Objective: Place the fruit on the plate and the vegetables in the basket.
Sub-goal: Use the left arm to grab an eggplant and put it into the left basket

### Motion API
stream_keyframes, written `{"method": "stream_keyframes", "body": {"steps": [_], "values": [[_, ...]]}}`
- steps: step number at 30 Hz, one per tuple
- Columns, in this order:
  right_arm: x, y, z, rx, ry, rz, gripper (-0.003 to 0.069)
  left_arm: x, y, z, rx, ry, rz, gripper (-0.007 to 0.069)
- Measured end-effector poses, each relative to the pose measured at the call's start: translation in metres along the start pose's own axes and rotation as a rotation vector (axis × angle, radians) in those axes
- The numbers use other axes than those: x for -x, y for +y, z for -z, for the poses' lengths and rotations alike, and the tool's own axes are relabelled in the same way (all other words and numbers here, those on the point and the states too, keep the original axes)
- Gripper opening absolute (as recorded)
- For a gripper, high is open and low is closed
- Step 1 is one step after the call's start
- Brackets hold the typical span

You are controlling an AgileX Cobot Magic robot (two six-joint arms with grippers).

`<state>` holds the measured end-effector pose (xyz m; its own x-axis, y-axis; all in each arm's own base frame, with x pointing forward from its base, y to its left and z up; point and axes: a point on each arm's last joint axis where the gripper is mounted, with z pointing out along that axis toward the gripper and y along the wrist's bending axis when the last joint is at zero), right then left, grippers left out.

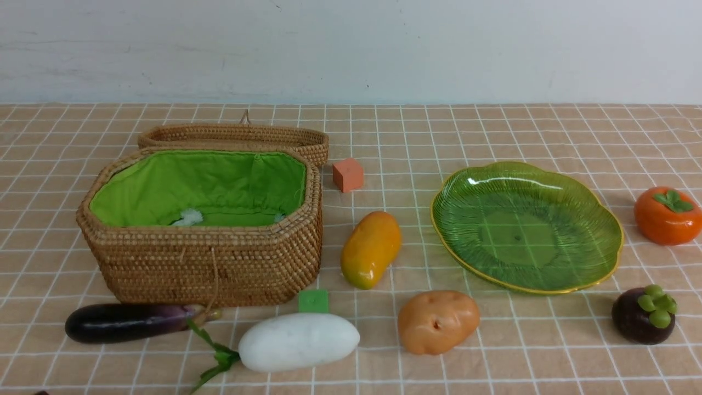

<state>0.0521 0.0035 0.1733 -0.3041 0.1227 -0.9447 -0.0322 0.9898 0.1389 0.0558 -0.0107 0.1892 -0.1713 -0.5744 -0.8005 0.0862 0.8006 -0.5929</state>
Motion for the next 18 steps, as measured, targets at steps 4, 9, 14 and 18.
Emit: {"method": "stream_keyframes", "body": {"steps": [4, 9, 14, 18], "values": [[0.0, 0.0, 0.0, 0.0, 0.0, 0.0, 0.0242, 0.013, -0.006, 0.001, -0.08, -0.132, 0.197, 0.0238], [0.0, 0.0, 0.0, 0.0, 0.0, 0.0, 0.0242, 0.021, -0.011, 0.003, -0.115, -0.165, 0.347, 0.0186], [0.0, 0.0, 0.0, 0.0, 0.0, 0.0, 0.0242, 0.037, -0.029, -0.001, -0.024, -0.003, 0.236, 0.0039], [0.0, 0.0, 0.0, -0.001, -0.001, 0.002, 0.0242, 0.062, -0.051, -0.016, 0.119, 0.257, 0.005, -0.0013]]}}
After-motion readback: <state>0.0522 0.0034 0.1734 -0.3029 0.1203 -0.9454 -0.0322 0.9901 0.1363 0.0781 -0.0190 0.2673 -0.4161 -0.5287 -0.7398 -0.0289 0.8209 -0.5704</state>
